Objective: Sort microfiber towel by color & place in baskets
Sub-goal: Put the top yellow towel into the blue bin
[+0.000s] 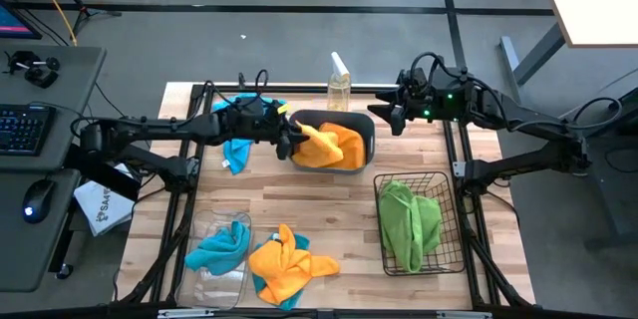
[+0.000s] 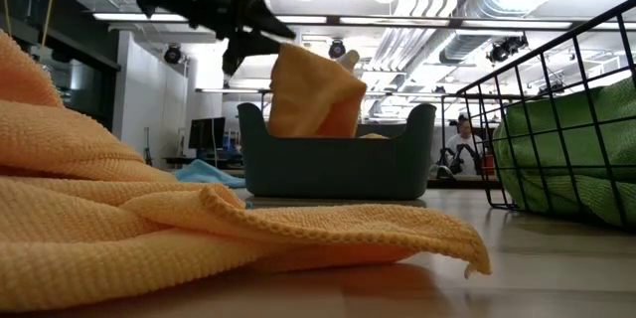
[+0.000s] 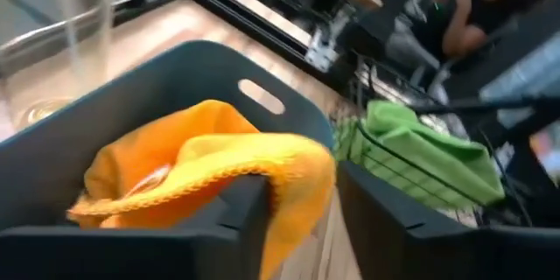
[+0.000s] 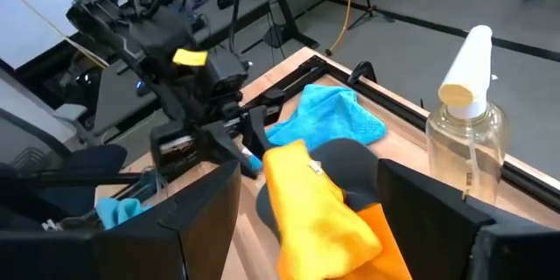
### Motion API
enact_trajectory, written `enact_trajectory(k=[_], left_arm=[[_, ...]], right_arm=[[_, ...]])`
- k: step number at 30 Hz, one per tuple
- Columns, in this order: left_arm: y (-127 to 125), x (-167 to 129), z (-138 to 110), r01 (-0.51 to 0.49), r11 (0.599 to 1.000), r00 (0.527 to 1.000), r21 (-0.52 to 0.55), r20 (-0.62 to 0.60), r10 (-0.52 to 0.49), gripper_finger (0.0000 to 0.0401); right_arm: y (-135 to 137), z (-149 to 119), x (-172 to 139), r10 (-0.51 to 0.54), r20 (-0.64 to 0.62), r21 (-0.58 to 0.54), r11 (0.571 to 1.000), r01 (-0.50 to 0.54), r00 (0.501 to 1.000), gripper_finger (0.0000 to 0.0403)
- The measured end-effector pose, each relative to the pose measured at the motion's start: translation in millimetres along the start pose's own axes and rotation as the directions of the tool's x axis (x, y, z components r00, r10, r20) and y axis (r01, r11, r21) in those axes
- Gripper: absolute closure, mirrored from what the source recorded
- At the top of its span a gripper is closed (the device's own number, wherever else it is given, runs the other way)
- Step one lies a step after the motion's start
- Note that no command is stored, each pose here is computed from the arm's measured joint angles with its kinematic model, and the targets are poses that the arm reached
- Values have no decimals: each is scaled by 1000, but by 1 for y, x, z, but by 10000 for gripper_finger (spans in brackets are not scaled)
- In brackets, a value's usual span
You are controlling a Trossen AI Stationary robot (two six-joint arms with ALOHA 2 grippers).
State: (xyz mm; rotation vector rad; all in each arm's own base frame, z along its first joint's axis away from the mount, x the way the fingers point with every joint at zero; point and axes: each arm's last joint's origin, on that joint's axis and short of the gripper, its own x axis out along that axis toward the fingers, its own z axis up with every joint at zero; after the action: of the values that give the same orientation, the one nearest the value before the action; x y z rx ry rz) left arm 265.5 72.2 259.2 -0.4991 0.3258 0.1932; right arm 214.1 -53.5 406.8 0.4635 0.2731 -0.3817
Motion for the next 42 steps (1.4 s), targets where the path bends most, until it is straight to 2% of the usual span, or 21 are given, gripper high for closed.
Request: enact_trajectory(k=[4, 9, 12, 14, 17, 21, 24, 28, 32, 33, 35, 39, 42], left_arm=[[-13, -3, 14, 16, 994, 998, 110, -57, -10, 222], [-24, -4, 39, -36, 975, 999, 218, -23, 42, 180], [-24, 6, 46, -109, 967, 990, 231, -59, 125, 175], [-19, 18, 44, -134, 961, 975, 243, -140, 171, 175], [-13, 42, 34, -122, 962, 943, 242, -274, 189, 175], [-12, 65, 26, -114, 936, 878, 332, -408, 252, 175], [-14, 70, 35, -150, 908, 841, 392, -433, 326, 174], [-22, 64, 53, -162, 861, 837, 482, -395, 379, 174], [-26, 51, 62, -180, 807, 805, 563, -386, 450, 174], [-28, 47, 64, -182, 806, 807, 564, -383, 450, 174], [-32, 38, 69, -184, 829, 831, 529, -367, 418, 174], [-40, 30, 81, -140, 886, 924, 442, -263, 277, 175], [-44, 35, 80, -52, 898, 971, 438, -189, 148, 189]], right_arm=[[0, 0, 1, -1, -1, 0, 1000, 1, 1000, 139], [0, -1, 6, -6, -14, -1, 1000, 6, 1000, 139], [-1, -3, 13, -15, -33, -3, 1000, 15, 999, 139], [-1, -5, 17, -22, -49, -5, 1000, 22, 999, 139], [-1, -7, 24, -28, -65, -6, 1000, 28, 997, 139], [-1, -8, 26, -24, -77, -6, 1000, 24, 997, 139], [-1, -8, 25, -16, -80, -4, 1000, 16, 997, 139], [-1, -8, 23, -13, -78, -4, 1000, 12, 997, 139], [-2, -9, 23, -21, -95, -6, 1000, 21, 995, 139], [-2, -10, 22, -24, -100, -6, 1000, 23, 995, 139], [-2, -10, 22, -25, -102, -7, 1000, 24, 994, 139], [-3, -11, 22, -29, -110, -12, 1000, 27, 993, 139], [-2, -11, 22, -28, -108, -24, 999, 25, 994, 139]])
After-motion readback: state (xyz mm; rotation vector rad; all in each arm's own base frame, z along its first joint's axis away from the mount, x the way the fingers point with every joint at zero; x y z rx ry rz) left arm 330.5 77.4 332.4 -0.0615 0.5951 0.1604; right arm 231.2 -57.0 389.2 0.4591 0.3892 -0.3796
